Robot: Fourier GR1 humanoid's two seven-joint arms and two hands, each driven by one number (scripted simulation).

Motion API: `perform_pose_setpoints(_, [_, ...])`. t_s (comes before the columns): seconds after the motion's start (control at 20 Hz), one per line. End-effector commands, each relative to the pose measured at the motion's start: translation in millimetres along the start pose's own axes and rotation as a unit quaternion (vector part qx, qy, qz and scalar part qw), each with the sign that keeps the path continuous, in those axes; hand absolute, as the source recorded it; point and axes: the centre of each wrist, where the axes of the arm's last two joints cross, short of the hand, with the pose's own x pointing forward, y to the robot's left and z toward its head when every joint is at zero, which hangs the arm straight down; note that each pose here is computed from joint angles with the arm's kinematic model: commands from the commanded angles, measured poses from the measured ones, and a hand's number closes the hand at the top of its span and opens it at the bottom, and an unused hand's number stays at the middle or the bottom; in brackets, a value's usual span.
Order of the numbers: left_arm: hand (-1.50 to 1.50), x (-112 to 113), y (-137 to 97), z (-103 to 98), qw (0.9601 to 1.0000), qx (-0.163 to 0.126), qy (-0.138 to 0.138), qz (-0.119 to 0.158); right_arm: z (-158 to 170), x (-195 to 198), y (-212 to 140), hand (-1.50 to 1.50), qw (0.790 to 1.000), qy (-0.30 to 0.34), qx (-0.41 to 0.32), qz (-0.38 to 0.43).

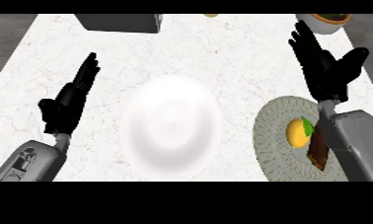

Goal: Pick the lemon from the placemat and place it in the plate

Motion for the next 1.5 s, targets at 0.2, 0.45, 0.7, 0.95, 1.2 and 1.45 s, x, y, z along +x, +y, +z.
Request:
perform_pose_setpoints(0.2, [0.00, 64, 34, -27, 0.9958, 0.004, -0.091, -0.007, -23, 0, 76, 1.50, 0.993, -0.094, 0.046, 0.060])
perform_pose_setpoints(0.45, [0.00, 61, 21, -23, 0.9967, -0.021, -0.078, 0.009, 3, -80, 14, 1.50, 0.925, 0.042, -0.082, 0.368])
perform_pose_setpoints(0.7, [0.00, 70, 46, -20, 0.9975, -0.003, -0.071, 0.007, 50, -119, 104, -1.50, 0.957, -0.016, -0.215, 0.196])
perform_pose_setpoints(0.95, [0.00, 64, 25, -14, 0.9977, -0.008, -0.066, 0.014, 63, -114, 90, -1.50, 0.948, -0.104, -0.234, 0.190])
perform_pose_setpoints(1.2, [0.00, 65, 52, -16, 0.9981, 0.005, -0.059, 0.016, 66, -75, 74, -1.50, 0.934, -0.095, -0.232, 0.256])
perform_pose_setpoints(1.45, [0.00, 64, 54, -8, 0.9977, 0.007, -0.066, 0.012, 49, -81, 24, -1.50, 0.905, 0.072, -0.196, 0.371])
